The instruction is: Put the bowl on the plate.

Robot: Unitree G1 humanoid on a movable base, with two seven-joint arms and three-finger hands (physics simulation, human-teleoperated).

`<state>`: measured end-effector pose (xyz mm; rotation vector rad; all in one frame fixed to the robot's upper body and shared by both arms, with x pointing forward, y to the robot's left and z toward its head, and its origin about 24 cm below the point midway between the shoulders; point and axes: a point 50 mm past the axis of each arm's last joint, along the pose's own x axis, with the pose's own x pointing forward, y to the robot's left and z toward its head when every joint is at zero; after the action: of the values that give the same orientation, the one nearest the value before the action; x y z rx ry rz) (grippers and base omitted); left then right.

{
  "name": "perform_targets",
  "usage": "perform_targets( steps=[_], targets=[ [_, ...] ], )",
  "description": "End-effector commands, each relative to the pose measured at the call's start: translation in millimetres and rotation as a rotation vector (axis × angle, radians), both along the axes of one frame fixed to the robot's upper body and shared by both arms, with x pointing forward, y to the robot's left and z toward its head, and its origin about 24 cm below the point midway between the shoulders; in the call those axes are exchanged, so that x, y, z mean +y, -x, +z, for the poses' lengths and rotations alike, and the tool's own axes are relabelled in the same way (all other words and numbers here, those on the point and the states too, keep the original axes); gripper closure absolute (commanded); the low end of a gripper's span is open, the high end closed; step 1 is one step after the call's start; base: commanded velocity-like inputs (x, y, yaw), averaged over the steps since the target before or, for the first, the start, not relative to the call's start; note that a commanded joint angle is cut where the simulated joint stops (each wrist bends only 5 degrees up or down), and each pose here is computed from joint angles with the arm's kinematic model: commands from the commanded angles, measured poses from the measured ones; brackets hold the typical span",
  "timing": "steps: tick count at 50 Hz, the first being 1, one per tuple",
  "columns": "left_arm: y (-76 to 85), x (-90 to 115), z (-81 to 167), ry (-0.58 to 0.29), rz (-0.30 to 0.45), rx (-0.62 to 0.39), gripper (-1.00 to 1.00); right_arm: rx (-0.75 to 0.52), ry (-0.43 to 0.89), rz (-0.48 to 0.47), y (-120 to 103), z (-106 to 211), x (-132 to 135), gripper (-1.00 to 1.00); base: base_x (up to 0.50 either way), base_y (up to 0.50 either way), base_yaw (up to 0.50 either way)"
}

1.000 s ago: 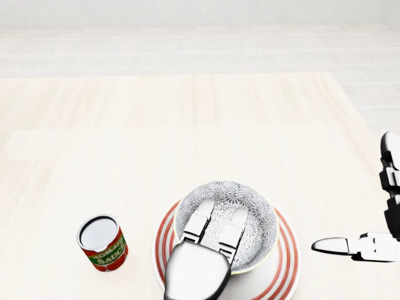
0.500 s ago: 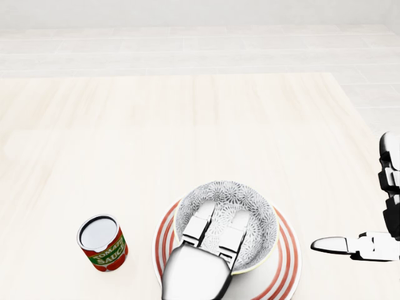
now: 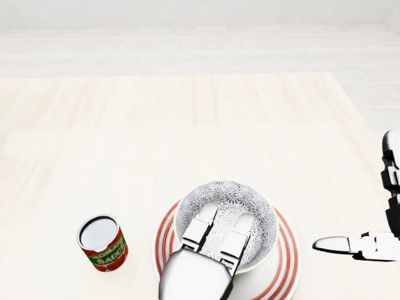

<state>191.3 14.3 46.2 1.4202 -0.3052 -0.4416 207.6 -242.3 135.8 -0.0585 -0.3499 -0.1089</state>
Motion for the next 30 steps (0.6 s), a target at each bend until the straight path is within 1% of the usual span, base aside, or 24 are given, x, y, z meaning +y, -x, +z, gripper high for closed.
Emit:
perform_targets(
  steps=[1,20,25,30],
  targets=[
    [4.2,1.0,7.2,0.003,-0.010,-0.004,-1.00,-0.010,0.004,-0.001,1.3,2.3,-0.2,-1.00,0.00,0.00,0.00],
    [7.1,2.3,15.2,0.006,-0.016,-0.020,-1.00,-0.044,0.017,-0.002,4.5,10.1,1.0,-1.00,0.00,0.00,0.00],
    [6.7,3.2,12.6,0.007,-0.013,-0.017,-1.00,-0.041,0.015,-0.003,4.2,9.4,0.7,-1.00,0.00,0.00,0.00],
    [7.4,4.4,20.4,0.013,-0.012,-0.029,-1.00,-0.037,0.014,-0.002,4.6,8.5,0.4,-1.00,0.00,0.00,0.00]
  ],
)
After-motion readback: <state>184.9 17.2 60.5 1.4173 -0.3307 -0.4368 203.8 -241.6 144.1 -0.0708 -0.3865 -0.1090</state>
